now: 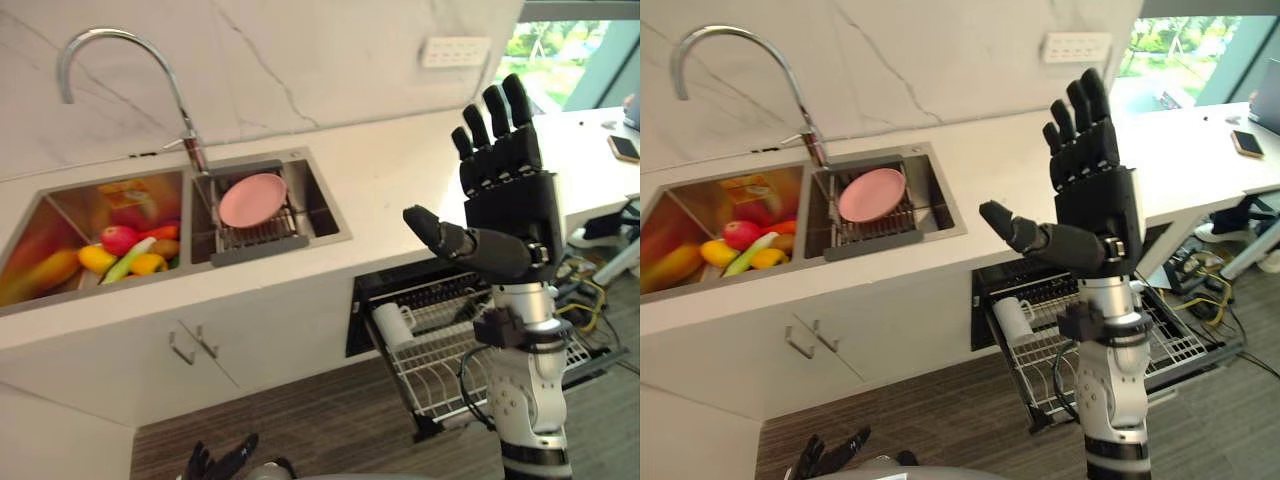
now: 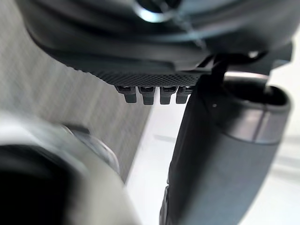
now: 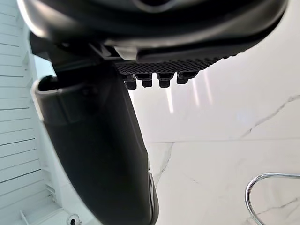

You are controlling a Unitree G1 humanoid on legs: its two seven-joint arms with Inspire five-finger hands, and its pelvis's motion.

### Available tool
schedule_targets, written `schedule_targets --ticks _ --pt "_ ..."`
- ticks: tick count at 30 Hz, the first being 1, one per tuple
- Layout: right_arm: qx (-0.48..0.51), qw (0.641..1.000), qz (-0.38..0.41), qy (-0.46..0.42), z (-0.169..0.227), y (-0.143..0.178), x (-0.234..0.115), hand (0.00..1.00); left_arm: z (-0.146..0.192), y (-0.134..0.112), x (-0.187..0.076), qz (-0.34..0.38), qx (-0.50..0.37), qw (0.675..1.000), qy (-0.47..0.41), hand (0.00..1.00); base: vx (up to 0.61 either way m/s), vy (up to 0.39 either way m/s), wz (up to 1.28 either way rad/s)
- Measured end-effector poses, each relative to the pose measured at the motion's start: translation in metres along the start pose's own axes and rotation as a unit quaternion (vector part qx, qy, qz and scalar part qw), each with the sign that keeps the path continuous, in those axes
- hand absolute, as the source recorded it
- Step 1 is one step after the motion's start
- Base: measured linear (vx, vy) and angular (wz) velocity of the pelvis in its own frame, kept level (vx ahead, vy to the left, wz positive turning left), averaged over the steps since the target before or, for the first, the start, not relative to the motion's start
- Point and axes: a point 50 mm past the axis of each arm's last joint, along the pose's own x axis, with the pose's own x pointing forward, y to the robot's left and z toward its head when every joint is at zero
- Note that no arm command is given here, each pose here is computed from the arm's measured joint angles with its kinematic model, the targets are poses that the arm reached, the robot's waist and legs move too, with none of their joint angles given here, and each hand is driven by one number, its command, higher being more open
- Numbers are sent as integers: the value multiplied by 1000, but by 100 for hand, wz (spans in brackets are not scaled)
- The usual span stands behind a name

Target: Walk over to the sink, pick up the cup, carry it to the dishwasher, place the cup inside the dishwasher, then close the dishwasher door

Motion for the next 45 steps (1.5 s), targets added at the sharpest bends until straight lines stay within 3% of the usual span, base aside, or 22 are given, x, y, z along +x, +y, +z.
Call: schedule_targets --ticks 6,12,25,33,45 --pt "-8 999 -54 1 1 -10 -11 100 4 -5 5 -35 81 996 11 100 67 138 46" --pt "3 996 -83 19 3 -11 -26 100 34 -21 23 -77 159 984 -14 100 84 14 64" --pt "20 996 -85 2 9 -15 -25 100 32 -20 23 -66 184 981 -13 100 70 -58 4" --pt "51 998 -43 5 5 3 -24 100 30 -18 21 -33 158 987 -21 100 0 0 0" --pt "53 998 -22 6 7 10 -26 100 17 -4 16 67 0 998 -1 100 -6 -18 2"
